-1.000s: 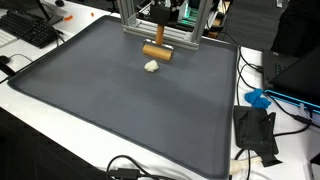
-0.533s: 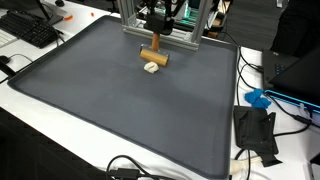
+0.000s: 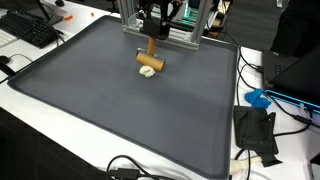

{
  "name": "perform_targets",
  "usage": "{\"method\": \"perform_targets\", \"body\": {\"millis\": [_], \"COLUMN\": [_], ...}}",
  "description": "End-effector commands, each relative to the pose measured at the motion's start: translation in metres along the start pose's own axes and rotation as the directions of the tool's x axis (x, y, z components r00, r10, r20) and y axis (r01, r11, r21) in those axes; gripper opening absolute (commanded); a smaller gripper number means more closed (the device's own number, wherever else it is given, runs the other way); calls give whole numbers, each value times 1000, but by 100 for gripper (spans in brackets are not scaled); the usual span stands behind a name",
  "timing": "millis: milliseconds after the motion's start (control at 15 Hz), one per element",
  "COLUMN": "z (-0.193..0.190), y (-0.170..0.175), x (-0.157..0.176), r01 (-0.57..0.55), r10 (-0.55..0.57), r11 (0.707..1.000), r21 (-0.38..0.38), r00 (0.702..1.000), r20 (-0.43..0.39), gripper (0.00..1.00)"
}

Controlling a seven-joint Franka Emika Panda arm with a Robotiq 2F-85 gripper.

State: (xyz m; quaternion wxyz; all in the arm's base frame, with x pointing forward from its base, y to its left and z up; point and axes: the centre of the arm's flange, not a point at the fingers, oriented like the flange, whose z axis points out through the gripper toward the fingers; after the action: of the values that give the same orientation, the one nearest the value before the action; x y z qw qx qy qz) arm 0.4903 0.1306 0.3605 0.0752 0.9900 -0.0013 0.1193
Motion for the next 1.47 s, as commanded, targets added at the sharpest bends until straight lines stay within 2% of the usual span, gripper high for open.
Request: {"method": "perform_targets", "body": {"millis": [0,400,733,1400], "z": [11,28,26,-9], "y": [-2,2,7,6], "x": [10,15,12,36], "r01": [-41,-101,-111,-113], "r10": [40,101,113,111], "r11": [999,994,993,993], "r21": [-15,-27,-38,-19], "r00": [999,995,993,990], "r20": [-31,-24,34,-83], "gripper": [23,23,23,23]}}
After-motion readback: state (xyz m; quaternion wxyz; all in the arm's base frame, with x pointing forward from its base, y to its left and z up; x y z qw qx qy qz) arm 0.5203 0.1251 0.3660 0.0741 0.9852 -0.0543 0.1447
